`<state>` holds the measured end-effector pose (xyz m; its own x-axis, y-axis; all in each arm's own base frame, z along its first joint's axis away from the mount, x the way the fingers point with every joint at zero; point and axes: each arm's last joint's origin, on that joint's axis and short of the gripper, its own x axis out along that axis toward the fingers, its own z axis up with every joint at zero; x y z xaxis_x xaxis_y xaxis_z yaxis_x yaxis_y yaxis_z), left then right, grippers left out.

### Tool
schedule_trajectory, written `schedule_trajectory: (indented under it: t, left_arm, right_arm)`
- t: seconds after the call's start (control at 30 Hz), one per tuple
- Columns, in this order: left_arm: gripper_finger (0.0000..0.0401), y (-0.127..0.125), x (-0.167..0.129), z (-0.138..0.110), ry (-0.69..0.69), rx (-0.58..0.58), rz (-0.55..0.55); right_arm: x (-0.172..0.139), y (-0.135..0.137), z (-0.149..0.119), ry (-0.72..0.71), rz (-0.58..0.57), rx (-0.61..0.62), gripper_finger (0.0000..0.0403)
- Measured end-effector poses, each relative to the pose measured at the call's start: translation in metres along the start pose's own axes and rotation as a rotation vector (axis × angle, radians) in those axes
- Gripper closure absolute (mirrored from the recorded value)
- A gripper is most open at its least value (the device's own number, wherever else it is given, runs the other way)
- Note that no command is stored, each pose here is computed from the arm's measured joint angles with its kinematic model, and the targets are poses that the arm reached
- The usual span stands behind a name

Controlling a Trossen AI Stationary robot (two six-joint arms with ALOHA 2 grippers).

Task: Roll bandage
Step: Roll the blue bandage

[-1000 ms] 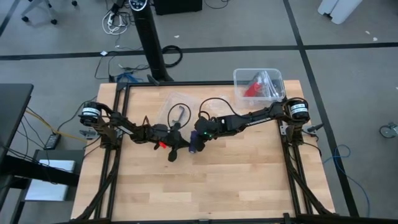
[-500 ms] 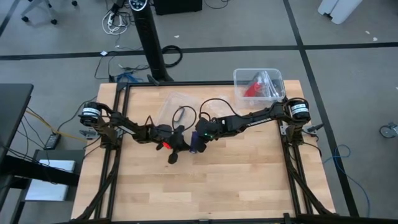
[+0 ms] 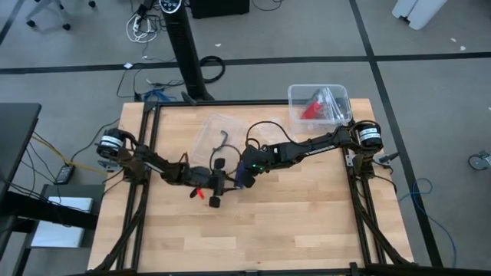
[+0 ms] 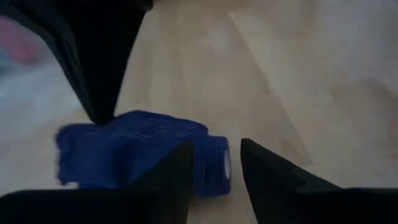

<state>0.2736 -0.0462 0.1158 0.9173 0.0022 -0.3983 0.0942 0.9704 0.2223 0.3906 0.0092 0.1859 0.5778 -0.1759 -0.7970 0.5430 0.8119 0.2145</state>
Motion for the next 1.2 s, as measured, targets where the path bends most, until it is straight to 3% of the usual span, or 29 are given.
schedule_trajectory:
  t: [0.27,0.53,0.77,0.97,1.1,1.2]
  left_arm:
    - [0.0238,-0.02,-0.005,0.003,0.033,0.135,0.142]
    - [0.0223,-0.028,0.007,0.018,0.202,0.215,0.223]
    - [0.0222,-0.027,0.008,0.018,0.226,0.223,0.234]
    - [0.0223,-0.028,0.004,0.02,0.239,0.23,0.306]
    - [0.0223,-0.028,-0.012,0.037,0.19,0.222,0.356]
    - [0.0224,-0.022,-0.03,0.047,0.125,0.149,0.375]
  right_arm:
    - [0.0,0.0,0.0,-0.001,-0.001,-0.007,0.0403]
    - [0.0,0.001,0.001,-0.013,0.007,0.006,0.0403]
    - [0.0,0.001,0.001,-0.013,0.008,-0.015,0.0403]
    - [-0.001,0.006,0.0,-0.027,0.025,-0.089,0.0403]
    - [-0.001,0.007,-0.001,-0.033,0.018,-0.118,0.0403]
    - [-0.001,0.007,-0.001,-0.042,0.006,-0.142,0.0403]
